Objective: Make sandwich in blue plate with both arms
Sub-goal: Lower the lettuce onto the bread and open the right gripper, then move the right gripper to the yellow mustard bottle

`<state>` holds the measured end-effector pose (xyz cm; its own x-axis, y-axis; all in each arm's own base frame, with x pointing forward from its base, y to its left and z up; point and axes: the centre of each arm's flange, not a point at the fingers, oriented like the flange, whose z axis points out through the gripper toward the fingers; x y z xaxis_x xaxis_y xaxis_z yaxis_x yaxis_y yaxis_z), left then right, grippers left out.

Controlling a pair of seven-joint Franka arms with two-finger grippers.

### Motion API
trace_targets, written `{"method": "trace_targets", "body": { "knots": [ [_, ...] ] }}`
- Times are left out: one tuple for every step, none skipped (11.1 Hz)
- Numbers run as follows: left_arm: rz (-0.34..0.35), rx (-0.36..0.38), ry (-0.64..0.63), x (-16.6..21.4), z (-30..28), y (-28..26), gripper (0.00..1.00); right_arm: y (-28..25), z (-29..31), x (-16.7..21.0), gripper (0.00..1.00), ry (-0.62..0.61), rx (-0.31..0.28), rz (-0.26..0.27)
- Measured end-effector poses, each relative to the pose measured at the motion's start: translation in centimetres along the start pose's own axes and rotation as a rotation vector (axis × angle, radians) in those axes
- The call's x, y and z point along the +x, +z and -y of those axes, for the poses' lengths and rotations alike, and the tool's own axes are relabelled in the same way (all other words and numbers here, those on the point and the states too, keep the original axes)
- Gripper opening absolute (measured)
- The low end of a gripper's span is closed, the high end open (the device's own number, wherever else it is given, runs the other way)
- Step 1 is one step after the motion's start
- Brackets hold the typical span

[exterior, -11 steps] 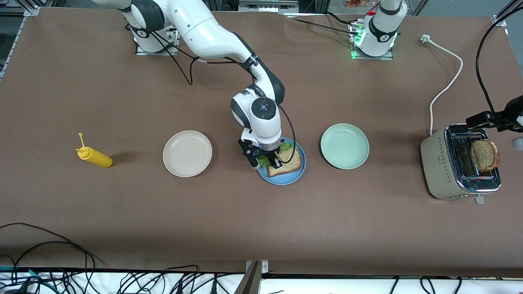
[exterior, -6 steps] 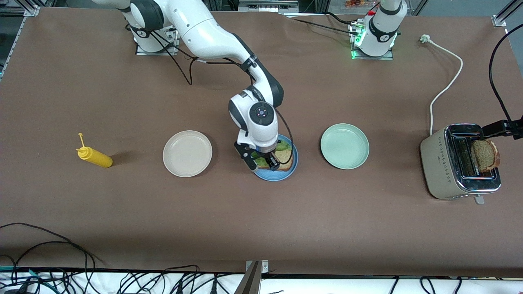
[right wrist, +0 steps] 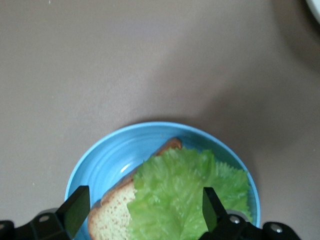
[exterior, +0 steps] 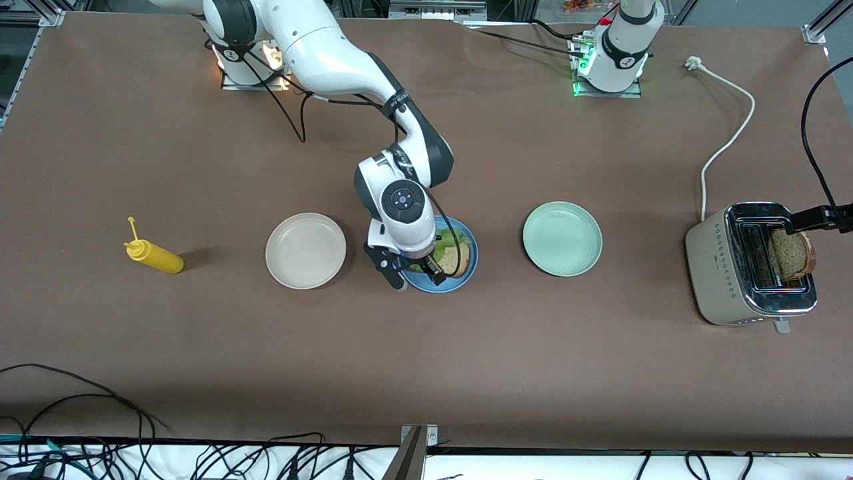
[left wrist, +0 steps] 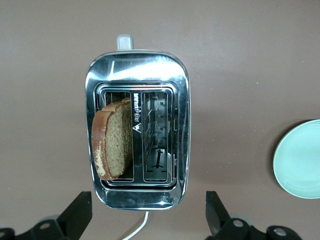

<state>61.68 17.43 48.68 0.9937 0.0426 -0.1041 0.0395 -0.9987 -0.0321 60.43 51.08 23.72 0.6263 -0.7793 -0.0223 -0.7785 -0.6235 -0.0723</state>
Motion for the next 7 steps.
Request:
{"method": "trace_targets", "body": {
  "knots": [
    [-0.006,0.002,0.003,0.1,-0.2,-0.3,1.0,-0.3,0.1,-0.5,1.0,-0.007,0.002,0.003],
    [-0.015,0.003,0.009,0.2,-0.5,-0.7,1.0,-1.2,0.2,-1.0,1.0,-0.018,0.01,0.007],
    [-0.026,0.005,0.017,0.3,-1.0,-1.3,1.0,-2.8,0.4,-1.1,1.0,-0.053,0.015,0.014],
    [-0.038,0.007,0.028,0.4,-1.7,-2.0,1.0,-5.0,0.4,-0.9,1.0,-0.106,0.013,0.022],
    [-0.048,0.007,0.039,0.3,-2.4,-2.6,1.0,-7.1,0.3,0.0,1.0,-0.175,0.009,0.03],
    [-0.058,0.006,0.055,0.3,-3.3,-3.2,1.0,-8.9,0.1,1.8,1.0,-0.256,0.007,0.038],
    [-0.068,0.003,0.073,0.2,-4.4,-4.0,1.0,-10.2,-0.4,4.4,1.0,-0.329,0.006,0.046]
  ]
}}
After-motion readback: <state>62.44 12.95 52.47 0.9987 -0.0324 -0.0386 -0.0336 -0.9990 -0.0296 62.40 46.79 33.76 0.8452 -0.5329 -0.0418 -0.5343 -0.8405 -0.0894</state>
